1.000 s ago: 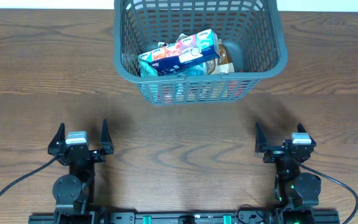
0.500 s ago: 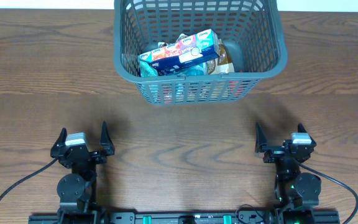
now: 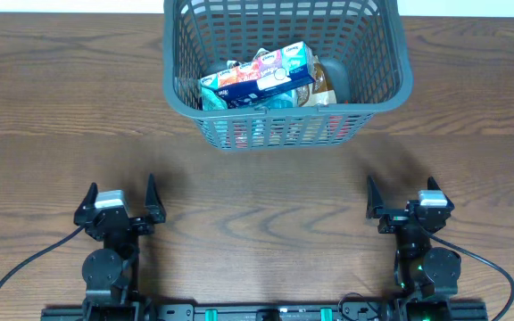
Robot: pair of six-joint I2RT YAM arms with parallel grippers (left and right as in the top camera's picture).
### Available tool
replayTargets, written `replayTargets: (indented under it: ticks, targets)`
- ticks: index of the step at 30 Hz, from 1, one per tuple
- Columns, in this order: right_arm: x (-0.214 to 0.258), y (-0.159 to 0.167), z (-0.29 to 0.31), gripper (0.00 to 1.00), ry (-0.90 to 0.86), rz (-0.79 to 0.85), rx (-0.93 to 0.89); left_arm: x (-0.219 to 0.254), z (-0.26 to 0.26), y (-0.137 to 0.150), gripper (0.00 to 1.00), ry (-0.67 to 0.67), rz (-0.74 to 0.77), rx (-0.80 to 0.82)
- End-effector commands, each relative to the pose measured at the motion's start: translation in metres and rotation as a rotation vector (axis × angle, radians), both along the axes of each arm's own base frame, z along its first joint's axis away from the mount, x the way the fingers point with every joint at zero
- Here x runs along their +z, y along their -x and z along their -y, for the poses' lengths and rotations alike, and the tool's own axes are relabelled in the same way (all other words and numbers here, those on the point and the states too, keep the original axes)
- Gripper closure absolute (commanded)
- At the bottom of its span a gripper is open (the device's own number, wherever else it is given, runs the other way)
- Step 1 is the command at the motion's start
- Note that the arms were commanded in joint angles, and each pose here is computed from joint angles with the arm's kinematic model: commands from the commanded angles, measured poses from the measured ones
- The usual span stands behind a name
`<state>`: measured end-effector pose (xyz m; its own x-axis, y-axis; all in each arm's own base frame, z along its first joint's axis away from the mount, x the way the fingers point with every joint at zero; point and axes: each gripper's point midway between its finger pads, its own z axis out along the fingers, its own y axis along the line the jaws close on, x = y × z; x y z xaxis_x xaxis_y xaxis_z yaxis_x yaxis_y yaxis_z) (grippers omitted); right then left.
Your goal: Pack container
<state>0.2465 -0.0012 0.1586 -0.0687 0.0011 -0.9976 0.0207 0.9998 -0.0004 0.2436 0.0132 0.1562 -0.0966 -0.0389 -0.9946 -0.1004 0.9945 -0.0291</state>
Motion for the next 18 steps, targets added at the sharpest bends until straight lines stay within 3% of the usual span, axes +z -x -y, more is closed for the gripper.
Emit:
replayTargets:
  ticks: [1, 18]
  targets:
    - [-0.001, 0.000, 0.004, 0.01, 0.009, -0.001, -0.017, -0.019, 0.008, 0.000, 0.01, 0.012, -0.053, -0.045]
    - [-0.001, 0.000, 0.004, 0.01, 0.009, -0.001, -0.017, -0.019, 0.024, 0.000, 0.01, -0.059, -0.055, -0.148]
